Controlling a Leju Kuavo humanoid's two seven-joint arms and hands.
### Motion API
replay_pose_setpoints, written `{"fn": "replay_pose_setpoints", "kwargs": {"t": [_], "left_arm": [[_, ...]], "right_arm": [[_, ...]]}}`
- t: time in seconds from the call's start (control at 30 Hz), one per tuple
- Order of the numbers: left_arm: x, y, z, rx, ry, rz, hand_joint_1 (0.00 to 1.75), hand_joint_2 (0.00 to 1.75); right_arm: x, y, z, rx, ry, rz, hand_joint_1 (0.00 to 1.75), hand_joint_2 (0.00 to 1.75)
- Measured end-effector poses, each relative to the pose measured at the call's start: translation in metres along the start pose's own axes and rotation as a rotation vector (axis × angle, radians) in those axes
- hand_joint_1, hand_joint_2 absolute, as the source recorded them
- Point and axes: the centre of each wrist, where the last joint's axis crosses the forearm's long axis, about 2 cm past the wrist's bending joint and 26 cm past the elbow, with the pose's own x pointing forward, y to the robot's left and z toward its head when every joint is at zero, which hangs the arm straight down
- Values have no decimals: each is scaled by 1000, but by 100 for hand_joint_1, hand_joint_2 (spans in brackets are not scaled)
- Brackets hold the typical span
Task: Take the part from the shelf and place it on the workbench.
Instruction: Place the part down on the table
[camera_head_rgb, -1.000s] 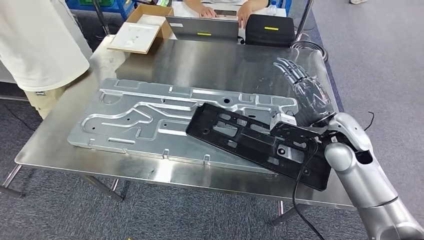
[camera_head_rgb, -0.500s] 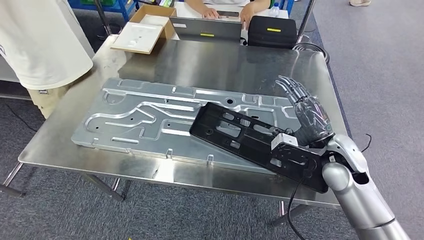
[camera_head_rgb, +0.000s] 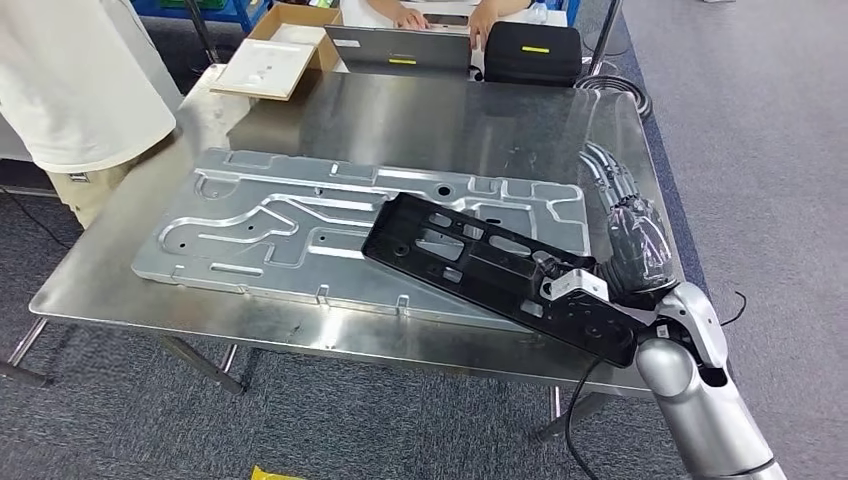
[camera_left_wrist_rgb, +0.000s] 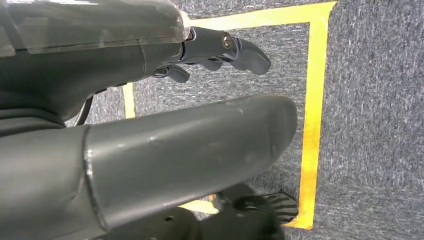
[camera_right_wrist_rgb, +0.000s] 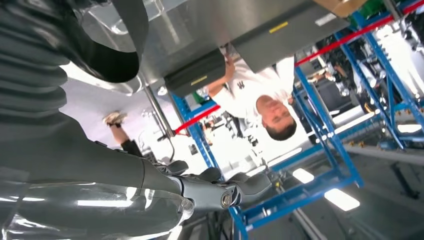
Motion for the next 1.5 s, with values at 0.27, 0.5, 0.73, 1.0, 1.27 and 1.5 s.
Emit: {"fn": "replay_pose_setpoints", "kwargs": {"t": [0.27, 0.5, 0.73, 1.0, 1.27, 1.5], "left_arm": [[0, -1, 0, -8, 2, -5, 0, 0], [0, -1, 0, -11, 3, -7, 0, 0], [-1, -2, 1, -10, 6, -5, 0, 0], [0, -2, 0, -14, 2, -13, 0, 0], [2, -10, -1, -25, -39, -7, 0, 0], [1, -20, 0, -37, -51, 5, 0, 0]], "right_arm": [[0, 0, 2, -26, 14, -3, 0, 0], [0, 1, 4, -29, 23, -7, 0, 0], [0, 1, 4, -41, 26, -10, 0, 0], [1, 5, 9, -41, 39, -22, 0, 0], [4, 2, 17, -109, 61, -13, 0, 0], [10, 7, 35, -178, 74, -36, 0, 0]]}}
